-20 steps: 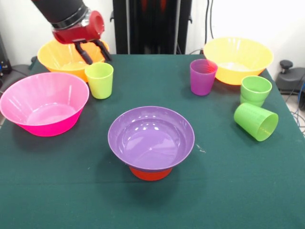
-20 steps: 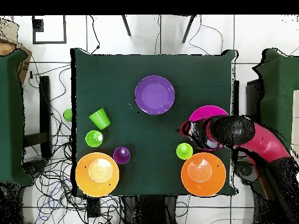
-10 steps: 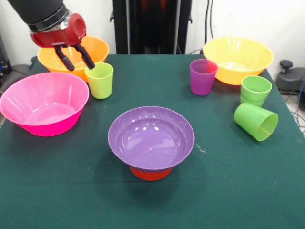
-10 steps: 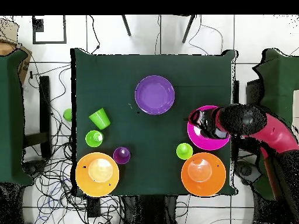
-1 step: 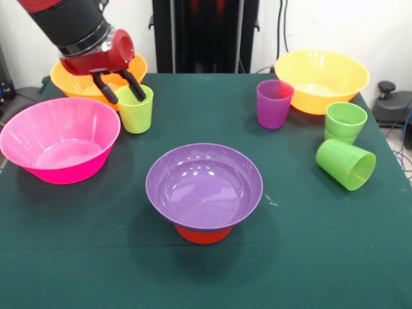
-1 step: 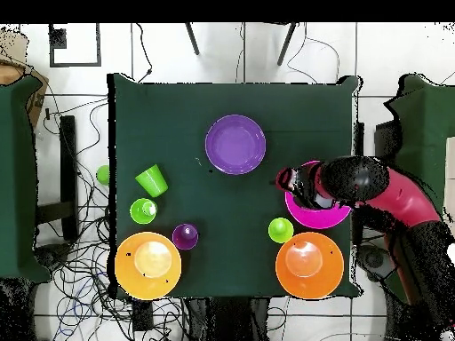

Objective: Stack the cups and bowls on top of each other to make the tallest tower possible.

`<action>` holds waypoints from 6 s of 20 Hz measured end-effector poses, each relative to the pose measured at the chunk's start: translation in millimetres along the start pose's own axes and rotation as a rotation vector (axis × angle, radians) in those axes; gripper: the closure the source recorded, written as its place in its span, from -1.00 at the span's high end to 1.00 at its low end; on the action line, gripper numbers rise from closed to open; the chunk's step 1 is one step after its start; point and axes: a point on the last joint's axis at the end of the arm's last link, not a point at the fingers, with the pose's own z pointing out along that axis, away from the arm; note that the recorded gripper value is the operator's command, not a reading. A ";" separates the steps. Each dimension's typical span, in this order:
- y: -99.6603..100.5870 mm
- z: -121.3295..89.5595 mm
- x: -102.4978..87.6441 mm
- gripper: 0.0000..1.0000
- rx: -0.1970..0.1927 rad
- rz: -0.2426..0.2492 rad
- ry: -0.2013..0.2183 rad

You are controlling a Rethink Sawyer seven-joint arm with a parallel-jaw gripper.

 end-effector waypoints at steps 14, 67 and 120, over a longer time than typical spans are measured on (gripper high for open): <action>6.4 4.6 27.6 1.00 0.010 -0.016 0.045; 47.8 43.3 56.5 1.00 0.195 -0.163 -0.230; -0.8 126.1 140.2 1.00 0.090 -0.034 -0.159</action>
